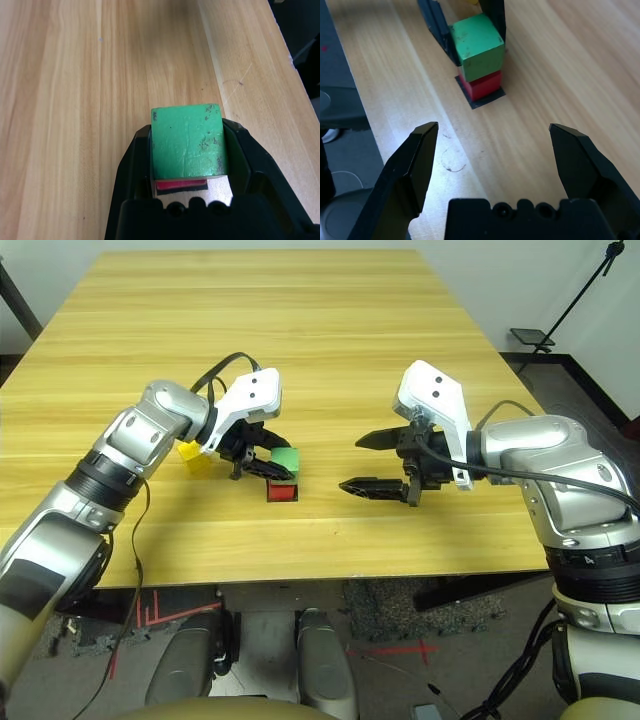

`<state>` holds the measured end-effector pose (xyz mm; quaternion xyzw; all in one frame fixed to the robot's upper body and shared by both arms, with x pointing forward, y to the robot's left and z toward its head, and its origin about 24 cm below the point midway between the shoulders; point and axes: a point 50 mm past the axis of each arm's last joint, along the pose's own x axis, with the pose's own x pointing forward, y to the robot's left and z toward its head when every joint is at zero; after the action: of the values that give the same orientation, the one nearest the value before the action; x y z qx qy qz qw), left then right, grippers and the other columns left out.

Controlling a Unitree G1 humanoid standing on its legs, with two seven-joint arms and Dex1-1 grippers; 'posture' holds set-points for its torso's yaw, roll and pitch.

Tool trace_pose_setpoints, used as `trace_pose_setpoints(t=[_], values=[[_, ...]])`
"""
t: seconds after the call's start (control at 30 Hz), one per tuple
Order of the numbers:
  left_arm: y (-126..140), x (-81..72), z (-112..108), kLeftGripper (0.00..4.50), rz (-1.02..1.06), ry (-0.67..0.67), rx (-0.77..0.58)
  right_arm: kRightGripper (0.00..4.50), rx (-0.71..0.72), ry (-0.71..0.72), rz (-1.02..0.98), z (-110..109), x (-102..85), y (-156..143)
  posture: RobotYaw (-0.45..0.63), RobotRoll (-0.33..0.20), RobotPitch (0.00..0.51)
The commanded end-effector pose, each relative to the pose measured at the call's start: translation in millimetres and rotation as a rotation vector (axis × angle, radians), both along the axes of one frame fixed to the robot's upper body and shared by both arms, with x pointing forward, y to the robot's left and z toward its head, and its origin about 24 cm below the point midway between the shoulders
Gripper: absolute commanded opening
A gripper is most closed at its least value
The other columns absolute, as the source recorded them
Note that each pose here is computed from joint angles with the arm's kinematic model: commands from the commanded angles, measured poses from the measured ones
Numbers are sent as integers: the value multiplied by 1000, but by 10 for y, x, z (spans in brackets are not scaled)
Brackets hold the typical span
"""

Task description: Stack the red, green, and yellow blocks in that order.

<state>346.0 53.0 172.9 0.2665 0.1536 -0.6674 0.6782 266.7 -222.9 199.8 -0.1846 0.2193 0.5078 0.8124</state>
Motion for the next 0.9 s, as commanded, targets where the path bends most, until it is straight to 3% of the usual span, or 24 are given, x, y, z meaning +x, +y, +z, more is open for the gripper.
trace_pose_setpoints(t=[0.03,0.43,0.67,0.9], values=[[-18,12,-2,2054,-17,-21,12,4500,-4,-17,-14,56,-48,-35,-99,-83,96],[-28,-1,-126,2054,4,-9,-3,4500,-3,-14,-20,53,-54,-55,-91,-95,109],[58,23,-96,4428,66,-42,-3,4500,4,-11,-12,37,-46,-45,-75,-98,110],[547,-135,162,4470,179,-28,95,4500,3,-9,-14,44,-34,-75,-45,-100,105]])
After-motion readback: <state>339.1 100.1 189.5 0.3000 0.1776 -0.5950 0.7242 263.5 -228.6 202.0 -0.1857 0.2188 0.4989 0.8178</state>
